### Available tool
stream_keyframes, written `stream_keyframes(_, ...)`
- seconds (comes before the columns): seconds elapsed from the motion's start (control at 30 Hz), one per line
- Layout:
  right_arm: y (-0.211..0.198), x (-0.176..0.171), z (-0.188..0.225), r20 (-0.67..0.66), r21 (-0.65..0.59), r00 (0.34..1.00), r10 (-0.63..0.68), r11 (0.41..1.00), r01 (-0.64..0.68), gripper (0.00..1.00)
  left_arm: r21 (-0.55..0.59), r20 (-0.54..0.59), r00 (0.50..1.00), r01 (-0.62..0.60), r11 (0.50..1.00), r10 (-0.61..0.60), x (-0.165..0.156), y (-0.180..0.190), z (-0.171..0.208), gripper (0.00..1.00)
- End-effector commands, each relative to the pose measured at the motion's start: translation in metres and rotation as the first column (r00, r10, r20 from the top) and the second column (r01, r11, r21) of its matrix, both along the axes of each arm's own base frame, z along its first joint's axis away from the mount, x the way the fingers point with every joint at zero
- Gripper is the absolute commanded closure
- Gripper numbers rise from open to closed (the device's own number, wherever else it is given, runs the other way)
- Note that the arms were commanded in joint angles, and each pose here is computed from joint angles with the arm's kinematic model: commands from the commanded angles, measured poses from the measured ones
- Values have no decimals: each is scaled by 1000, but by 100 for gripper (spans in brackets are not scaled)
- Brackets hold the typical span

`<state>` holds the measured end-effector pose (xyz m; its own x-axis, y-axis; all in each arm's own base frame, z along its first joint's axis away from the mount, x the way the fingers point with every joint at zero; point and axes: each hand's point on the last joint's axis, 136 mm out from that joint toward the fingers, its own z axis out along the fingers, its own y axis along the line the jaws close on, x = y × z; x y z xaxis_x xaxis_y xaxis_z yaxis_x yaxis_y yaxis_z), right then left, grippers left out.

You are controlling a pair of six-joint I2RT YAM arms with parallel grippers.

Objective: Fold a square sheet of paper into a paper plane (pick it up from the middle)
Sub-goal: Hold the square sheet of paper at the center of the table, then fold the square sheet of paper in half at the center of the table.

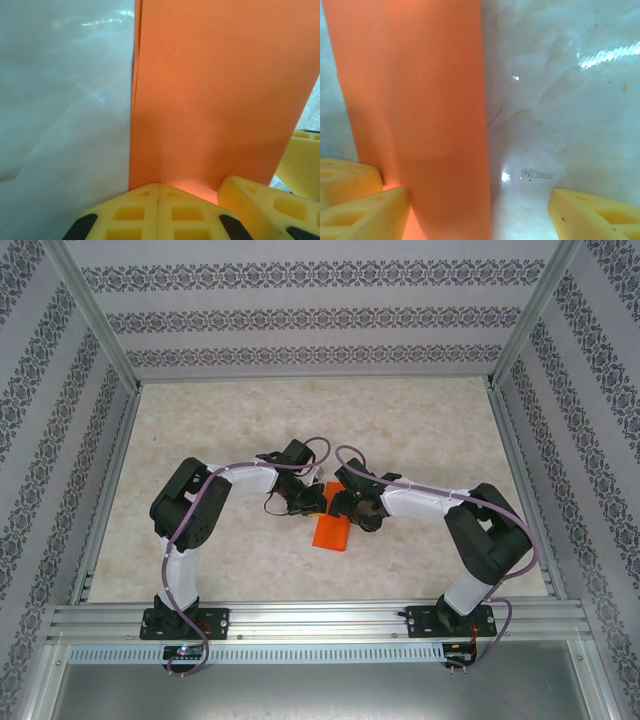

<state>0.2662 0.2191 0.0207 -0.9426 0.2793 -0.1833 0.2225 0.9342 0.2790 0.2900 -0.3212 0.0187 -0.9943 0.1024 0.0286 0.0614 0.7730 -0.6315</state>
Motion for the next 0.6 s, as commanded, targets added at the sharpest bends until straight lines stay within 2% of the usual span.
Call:
stream_keyframes(0.0,-6,4,17,78,23,997,-13,1000,11,22,104,1,1000,19,994,-19,-8,13,-21,100)
stream_keyframes(0.1,-11,10,49,176,84,984,-37,996,22,21,111,5,1000,24,994,-25,-8,14,-22,100)
stream_keyframes(0.17,-5,11,65,234,172,972,-38,985,-3,26,112,6,1000,28,993,-29,-8,14,-21,100)
stream_keyframes(0.27,10,10,77,285,325,957,-52,945,-46,55,112,7,999,32,993,-33,-8,14,-22,100)
stream_keyframes(0.4,34,7,74,272,451,962,-25,886,-105,80,113,0,999,33,993,-33,-9,14,-25,100)
stream_keyframes(0.47,42,6,66,249,467,969,4,875,-123,87,112,-1,999,32,993,-32,-9,13,-26,100)
stream_keyframes(0.57,41,7,49,214,450,977,7,887,-104,90,110,-1,999,32,993,-33,-8,13,-25,100)
